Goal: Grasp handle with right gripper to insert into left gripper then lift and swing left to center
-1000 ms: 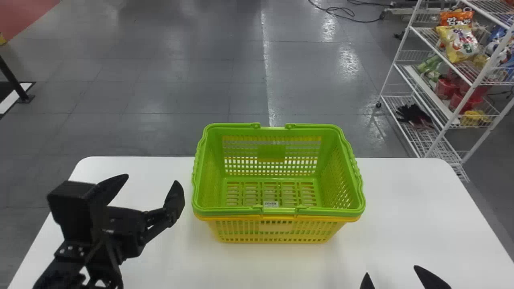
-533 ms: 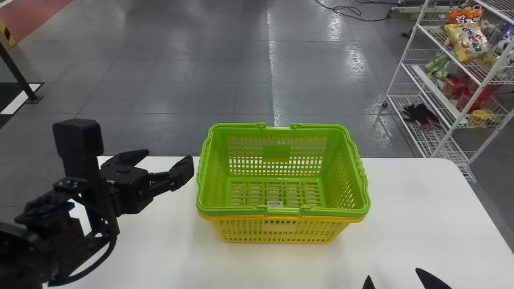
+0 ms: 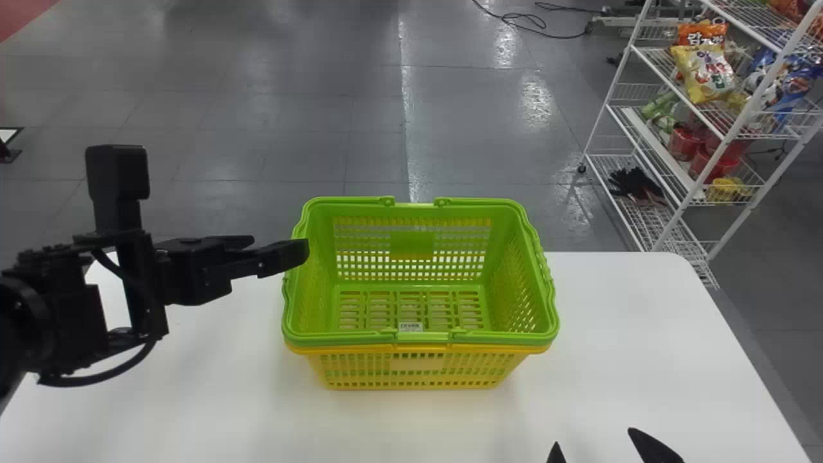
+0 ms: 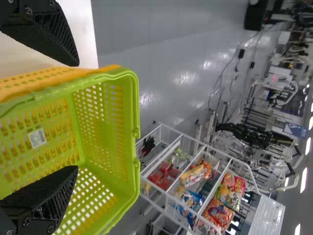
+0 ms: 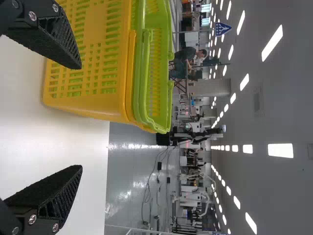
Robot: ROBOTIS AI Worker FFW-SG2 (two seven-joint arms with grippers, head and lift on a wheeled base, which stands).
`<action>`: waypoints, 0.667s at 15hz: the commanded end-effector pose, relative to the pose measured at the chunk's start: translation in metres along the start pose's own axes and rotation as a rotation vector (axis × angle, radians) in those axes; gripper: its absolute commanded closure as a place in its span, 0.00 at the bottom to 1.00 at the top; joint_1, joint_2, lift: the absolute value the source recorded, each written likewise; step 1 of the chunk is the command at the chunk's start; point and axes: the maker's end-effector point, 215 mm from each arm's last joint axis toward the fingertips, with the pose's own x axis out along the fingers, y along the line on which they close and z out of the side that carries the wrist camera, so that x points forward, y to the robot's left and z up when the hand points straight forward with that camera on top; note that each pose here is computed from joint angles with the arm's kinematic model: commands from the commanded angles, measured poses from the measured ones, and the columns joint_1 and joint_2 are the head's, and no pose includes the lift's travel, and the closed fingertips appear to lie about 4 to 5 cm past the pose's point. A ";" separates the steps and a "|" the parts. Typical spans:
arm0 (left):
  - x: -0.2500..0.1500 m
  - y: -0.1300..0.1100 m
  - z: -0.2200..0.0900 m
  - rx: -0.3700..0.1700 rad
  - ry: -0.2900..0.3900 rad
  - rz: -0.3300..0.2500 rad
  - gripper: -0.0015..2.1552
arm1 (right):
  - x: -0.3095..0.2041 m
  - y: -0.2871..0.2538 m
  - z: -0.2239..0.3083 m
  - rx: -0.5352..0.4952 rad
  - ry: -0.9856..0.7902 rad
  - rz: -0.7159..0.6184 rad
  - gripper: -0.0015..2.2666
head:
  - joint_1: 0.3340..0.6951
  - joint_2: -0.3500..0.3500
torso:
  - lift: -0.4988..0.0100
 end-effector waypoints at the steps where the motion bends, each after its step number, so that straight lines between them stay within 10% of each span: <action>1: 0.002 0.010 0.006 -0.102 0.063 -0.060 0.02 | -0.001 0.000 -0.001 -0.002 0.005 0.000 0.03 | 1.00 0.40 | 0.80; 10: 0.015 0.039 -0.009 -0.295 0.183 -0.139 0.02 | -0.003 -0.004 -0.002 -0.004 0.006 -0.008 0.03 | 1.00 0.45 | 0.80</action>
